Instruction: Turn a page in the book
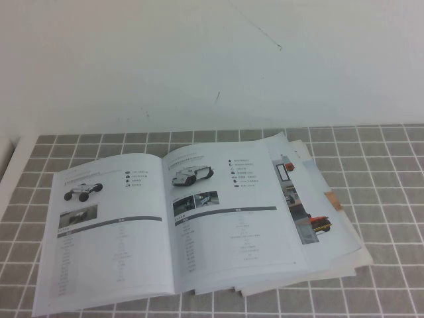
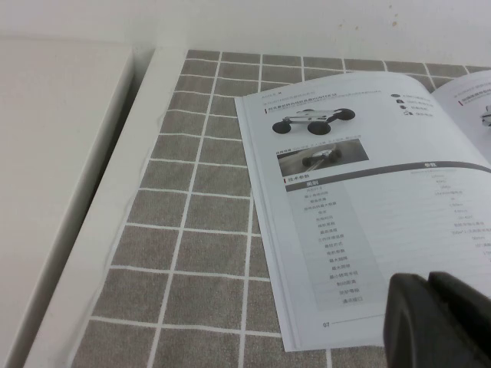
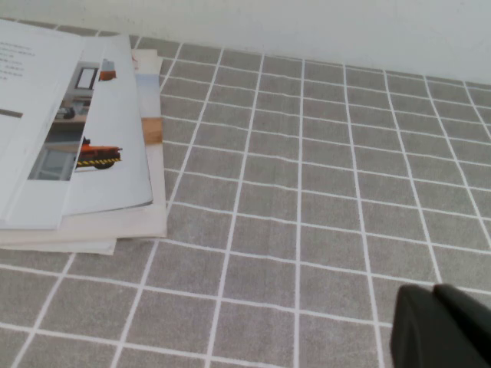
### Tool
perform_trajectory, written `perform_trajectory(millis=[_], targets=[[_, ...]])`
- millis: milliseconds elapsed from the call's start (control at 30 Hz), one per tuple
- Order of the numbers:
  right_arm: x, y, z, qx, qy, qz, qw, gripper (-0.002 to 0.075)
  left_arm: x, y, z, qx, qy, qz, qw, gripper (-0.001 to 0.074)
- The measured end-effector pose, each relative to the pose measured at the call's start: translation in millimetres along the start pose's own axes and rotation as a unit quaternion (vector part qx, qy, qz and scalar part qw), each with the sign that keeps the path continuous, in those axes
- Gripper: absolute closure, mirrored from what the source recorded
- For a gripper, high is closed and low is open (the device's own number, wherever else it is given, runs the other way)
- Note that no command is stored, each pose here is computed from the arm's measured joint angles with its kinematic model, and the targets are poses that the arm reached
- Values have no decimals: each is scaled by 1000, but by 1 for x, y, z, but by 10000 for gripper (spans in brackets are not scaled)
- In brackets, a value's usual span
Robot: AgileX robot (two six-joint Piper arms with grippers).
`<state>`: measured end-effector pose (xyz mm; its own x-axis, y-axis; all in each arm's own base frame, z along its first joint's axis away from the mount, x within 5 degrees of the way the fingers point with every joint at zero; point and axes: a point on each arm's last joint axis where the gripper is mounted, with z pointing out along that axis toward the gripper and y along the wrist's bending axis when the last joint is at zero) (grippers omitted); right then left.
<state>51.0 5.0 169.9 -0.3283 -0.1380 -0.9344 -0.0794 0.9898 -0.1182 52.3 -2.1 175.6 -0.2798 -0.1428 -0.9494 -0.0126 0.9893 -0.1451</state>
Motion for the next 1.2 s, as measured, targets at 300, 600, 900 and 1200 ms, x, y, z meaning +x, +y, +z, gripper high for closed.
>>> perform_trajectory(millis=[300, 600, 900, 1200], targets=[[0, 0, 0, 0, 0, 0, 1000, 729, 0, 0, 0, 0, 0, 0, 1000, 738], [0, 0, 0, 0, 0, 1, 1000, 729, 0, 0, 0, 0, 0, 0, 1000, 738], [0, 0, 0, 0, 0, 1, 1000, 729, -2, 1, 0, -5, -8, 37, 999, 738], [0, 0, 0, 0, 0, 1, 1000, 729, -2, 1, 0, -5, -11, 38, 999, 738]])
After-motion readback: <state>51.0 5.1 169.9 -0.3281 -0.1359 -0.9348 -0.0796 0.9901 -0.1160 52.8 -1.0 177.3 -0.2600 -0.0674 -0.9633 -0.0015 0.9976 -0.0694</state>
